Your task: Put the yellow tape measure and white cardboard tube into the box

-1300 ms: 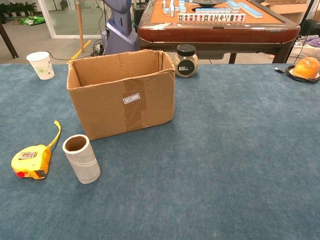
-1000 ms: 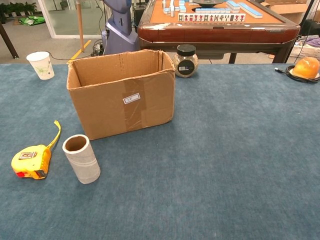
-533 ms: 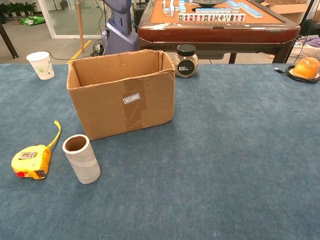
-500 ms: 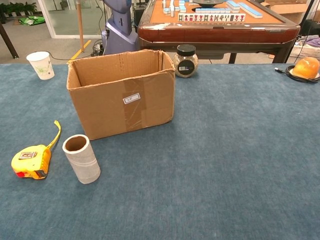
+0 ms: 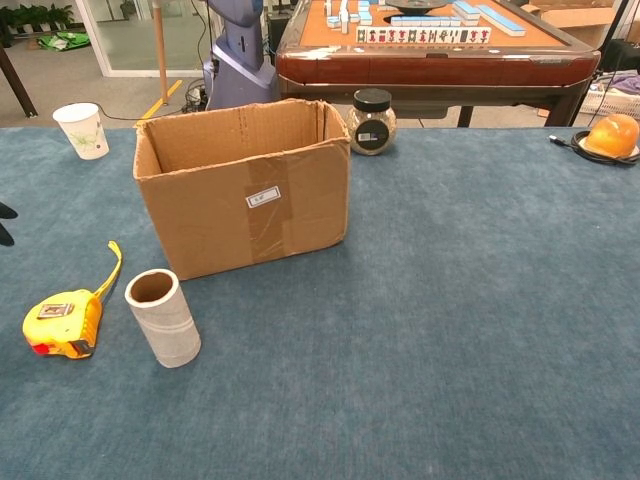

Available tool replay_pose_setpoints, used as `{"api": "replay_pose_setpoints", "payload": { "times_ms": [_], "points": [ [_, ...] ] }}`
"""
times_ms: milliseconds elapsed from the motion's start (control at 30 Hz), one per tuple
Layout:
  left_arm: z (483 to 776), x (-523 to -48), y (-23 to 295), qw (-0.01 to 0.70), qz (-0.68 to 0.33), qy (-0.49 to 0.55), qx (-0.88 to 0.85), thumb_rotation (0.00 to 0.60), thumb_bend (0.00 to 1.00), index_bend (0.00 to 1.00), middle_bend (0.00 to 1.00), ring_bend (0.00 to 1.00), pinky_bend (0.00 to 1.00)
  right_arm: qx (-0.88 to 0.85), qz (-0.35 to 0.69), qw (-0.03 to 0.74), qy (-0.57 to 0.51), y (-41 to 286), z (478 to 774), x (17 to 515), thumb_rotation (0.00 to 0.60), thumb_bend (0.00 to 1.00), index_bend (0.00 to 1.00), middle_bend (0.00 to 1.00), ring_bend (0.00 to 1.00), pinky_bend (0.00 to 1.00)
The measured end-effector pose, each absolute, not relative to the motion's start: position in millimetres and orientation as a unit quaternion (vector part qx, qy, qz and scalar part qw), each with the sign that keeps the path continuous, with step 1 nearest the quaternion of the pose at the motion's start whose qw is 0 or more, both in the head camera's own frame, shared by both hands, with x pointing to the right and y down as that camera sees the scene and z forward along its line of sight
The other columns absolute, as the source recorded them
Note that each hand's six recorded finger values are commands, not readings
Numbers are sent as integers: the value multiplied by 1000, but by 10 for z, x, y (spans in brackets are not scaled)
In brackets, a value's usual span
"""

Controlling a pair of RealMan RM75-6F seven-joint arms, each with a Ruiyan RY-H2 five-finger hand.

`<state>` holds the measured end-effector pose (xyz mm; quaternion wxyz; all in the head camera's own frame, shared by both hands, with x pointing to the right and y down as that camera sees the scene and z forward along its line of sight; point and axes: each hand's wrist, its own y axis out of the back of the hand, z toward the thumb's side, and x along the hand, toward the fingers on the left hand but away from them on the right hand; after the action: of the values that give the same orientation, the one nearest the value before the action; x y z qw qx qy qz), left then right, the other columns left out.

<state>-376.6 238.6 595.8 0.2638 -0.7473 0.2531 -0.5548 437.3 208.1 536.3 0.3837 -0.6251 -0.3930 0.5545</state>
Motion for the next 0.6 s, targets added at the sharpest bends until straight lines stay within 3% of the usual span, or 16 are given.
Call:
{"api": "replay_pose_setpoints", "payload": {
  "times_ms": [267, 600],
  "points": [
    [6166, -3796, 2380, 243, -587, 218, -741, 600, 193, 62, 26, 12, 150, -622, 555, 384, -398, 2081, 5327, 4400, 600, 113, 161, 261, 191, 433],
    [6371, -3790, 2376, 241, -618, 185, -725, 600, 193, 52, 19, 0, 53, -622, 554, 384, -399, 2085, 5306, 4412, 600, 113, 161, 262, 191, 433]
  ]
}}
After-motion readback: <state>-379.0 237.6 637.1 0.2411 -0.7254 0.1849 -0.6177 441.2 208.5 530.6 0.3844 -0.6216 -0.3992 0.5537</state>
